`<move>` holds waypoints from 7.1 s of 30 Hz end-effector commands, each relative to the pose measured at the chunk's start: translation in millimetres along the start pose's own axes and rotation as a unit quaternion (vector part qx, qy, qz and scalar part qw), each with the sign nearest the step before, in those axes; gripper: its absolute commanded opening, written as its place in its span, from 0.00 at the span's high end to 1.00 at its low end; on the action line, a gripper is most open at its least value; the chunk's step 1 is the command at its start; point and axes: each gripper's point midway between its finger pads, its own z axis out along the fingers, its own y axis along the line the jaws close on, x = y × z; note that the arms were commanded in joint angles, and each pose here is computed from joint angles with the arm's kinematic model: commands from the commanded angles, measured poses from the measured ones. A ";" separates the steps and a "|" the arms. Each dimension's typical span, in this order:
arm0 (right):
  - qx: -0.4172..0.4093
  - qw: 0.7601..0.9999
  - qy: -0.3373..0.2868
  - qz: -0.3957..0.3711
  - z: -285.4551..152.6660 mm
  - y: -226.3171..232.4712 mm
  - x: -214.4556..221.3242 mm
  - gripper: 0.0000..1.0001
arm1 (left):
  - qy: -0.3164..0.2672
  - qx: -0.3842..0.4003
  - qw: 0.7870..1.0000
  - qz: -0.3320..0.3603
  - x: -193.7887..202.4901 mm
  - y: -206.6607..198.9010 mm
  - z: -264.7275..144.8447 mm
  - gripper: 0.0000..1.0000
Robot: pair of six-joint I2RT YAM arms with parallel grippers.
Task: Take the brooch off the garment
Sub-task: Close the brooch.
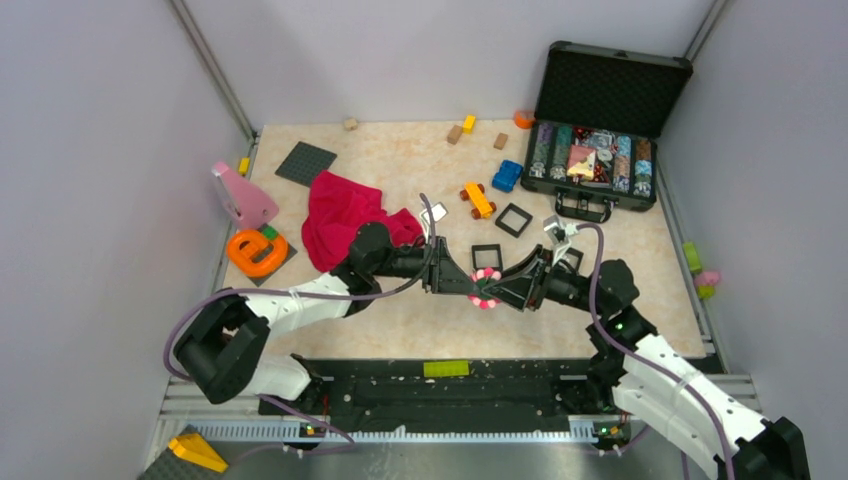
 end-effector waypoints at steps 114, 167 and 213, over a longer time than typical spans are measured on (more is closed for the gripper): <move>0.159 0.987 -0.032 -0.013 -15.3 -102.2 60.1 0.90 | -0.132 0.028 0.987 -0.087 -44.8 83.9 -41.2 1.00; 0.133 0.990 -0.036 0.005 37.5 -114.0 62.7 1.00 | -0.169 0.006 0.982 -0.084 -65.4 118.6 -31.3 1.00; 0.102 0.993 -0.028 -0.052 38.0 -75.8 -11.9 0.75 | -0.116 0.007 0.987 -0.111 -31.0 124.0 -5.9 1.00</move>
